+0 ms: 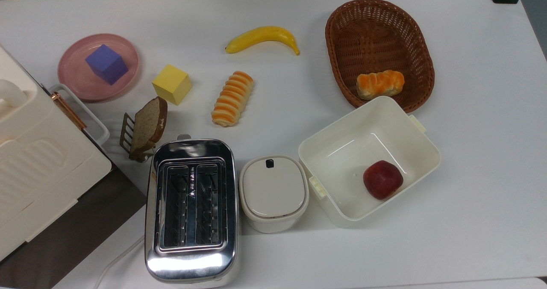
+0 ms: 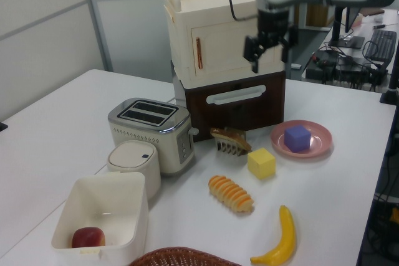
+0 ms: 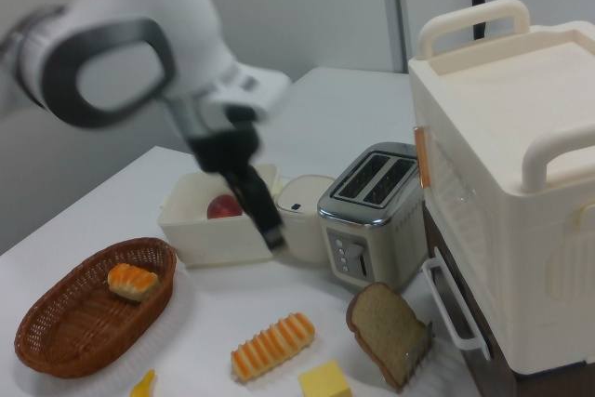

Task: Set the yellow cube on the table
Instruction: 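Open the gripper, release the cube, and raise the arm away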

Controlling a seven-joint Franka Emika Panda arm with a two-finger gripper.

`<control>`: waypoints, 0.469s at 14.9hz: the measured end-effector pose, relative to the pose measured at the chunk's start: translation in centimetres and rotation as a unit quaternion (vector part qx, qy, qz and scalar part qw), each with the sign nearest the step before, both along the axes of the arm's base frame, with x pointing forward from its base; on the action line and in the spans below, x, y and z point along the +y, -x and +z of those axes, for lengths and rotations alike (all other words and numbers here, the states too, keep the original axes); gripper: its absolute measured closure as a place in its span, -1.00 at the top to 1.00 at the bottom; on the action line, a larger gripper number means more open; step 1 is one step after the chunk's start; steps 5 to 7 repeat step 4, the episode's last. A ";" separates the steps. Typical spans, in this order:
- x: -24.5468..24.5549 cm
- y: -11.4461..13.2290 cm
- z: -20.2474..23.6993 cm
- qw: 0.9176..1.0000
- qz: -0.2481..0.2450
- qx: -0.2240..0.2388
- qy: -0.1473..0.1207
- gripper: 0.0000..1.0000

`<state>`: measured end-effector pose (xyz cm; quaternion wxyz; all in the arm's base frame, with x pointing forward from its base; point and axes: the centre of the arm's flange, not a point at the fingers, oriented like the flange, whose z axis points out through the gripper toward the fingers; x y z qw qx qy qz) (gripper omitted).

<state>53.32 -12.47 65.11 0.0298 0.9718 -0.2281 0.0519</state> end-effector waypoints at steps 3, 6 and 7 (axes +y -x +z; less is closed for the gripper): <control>8.0 -0.8 0.5 0.997 0.082 0.007 -0.007 1.00; 9.9 -0.9 0.2 0.995 0.100 0.014 -0.007 1.00; 9.9 -0.9 0.2 0.995 0.100 0.014 -0.007 1.00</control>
